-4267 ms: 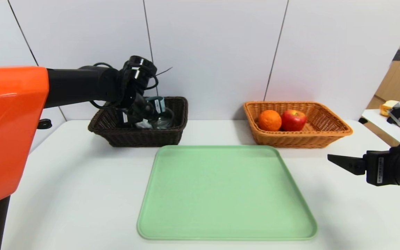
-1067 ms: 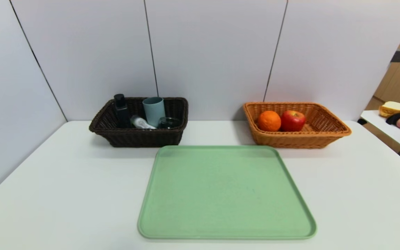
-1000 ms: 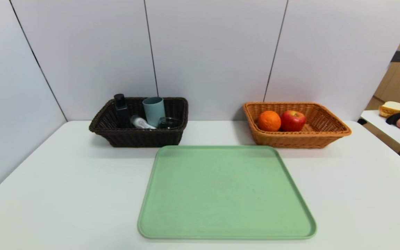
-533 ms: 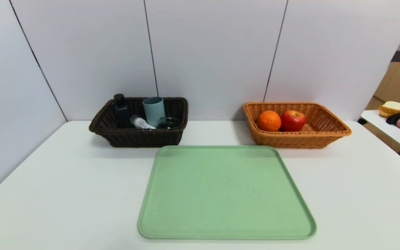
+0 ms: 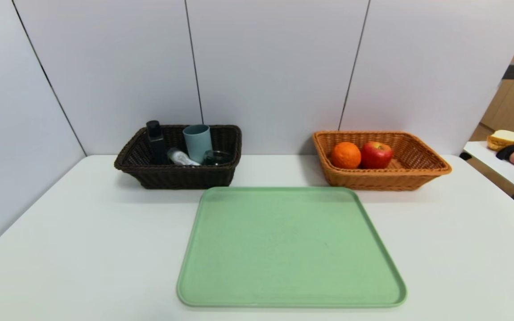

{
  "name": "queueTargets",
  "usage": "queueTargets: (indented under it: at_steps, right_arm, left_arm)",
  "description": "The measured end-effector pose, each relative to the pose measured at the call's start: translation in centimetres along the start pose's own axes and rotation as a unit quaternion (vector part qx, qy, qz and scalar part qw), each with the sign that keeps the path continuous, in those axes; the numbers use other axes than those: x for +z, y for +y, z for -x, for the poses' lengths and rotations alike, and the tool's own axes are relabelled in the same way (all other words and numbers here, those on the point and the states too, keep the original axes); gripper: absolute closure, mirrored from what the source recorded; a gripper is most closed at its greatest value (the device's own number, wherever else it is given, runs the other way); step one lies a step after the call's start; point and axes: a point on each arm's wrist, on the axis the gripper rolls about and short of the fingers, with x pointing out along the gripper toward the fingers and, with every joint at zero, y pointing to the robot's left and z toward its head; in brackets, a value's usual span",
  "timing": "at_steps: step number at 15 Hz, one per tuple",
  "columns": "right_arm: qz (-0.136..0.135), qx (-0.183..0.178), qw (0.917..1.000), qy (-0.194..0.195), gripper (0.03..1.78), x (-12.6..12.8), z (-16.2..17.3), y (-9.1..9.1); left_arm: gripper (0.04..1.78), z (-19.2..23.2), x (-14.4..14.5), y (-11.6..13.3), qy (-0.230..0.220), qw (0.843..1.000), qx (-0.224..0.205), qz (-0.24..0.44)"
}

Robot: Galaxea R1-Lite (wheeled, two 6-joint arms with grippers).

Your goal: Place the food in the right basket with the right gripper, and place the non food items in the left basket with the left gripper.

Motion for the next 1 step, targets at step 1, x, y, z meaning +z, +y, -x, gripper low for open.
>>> queueTargets:
  at_steps: [1]
  right_arm:
    - [-0.002, 0.000, 1.0000, 0.000, 0.11, -0.01, 0.00, 0.00]
  left_arm:
    - [0.13, 0.00, 0.00, 0.00, 0.000, 1.000, 0.000, 0.000]
